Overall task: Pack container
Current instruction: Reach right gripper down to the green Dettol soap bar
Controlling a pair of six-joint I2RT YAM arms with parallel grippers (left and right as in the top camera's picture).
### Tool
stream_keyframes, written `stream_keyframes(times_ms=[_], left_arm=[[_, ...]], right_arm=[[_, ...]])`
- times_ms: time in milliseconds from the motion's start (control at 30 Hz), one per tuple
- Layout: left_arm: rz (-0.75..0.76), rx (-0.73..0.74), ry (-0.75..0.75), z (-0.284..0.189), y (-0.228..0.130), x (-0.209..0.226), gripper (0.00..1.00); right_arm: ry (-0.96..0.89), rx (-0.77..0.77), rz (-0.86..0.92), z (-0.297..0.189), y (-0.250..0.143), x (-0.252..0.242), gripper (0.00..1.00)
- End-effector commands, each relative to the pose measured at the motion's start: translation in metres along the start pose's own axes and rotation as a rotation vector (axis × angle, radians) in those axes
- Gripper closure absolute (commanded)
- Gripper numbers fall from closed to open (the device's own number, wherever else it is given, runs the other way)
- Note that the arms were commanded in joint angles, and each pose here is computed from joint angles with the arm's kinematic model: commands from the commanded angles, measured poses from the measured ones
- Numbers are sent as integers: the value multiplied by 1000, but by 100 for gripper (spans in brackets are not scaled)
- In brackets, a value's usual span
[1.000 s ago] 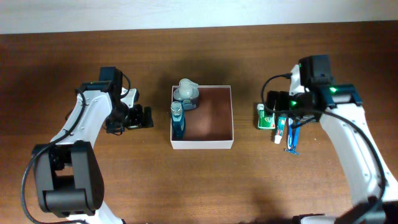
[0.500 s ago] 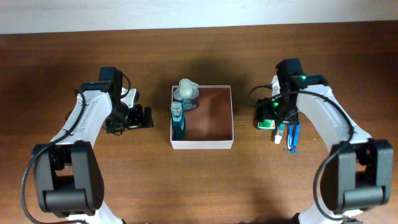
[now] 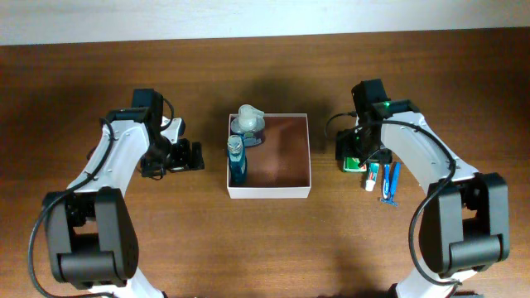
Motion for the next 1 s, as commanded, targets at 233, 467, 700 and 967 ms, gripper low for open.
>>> stream_keyframes(times_ms=[233, 467, 700, 967], left_arm=[[-7, 0, 1, -1, -1, 1, 1], [-7, 0, 1, -1, -1, 1, 0], [-7, 0, 1, -1, -1, 1, 1], [-7, 0, 1, -1, -1, 1, 1]], right_arm=[[-24, -5, 22, 19, -1, -2, 20], [-43, 28, 17, 41, -9, -6, 21], [-47, 34, -12, 49, -11, -7, 23], [-43, 30, -12, 49, -9, -6, 42]])
Point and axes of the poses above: each gripper's point midway between its finger pads, its own z axis out along the fingers, its own x axis along the line the jaws close on, y = z × x, the point moved 1 cm from there along -z, back along the fingers, and after that the axes turned 14 degrees about z, right-handed, at the moved point
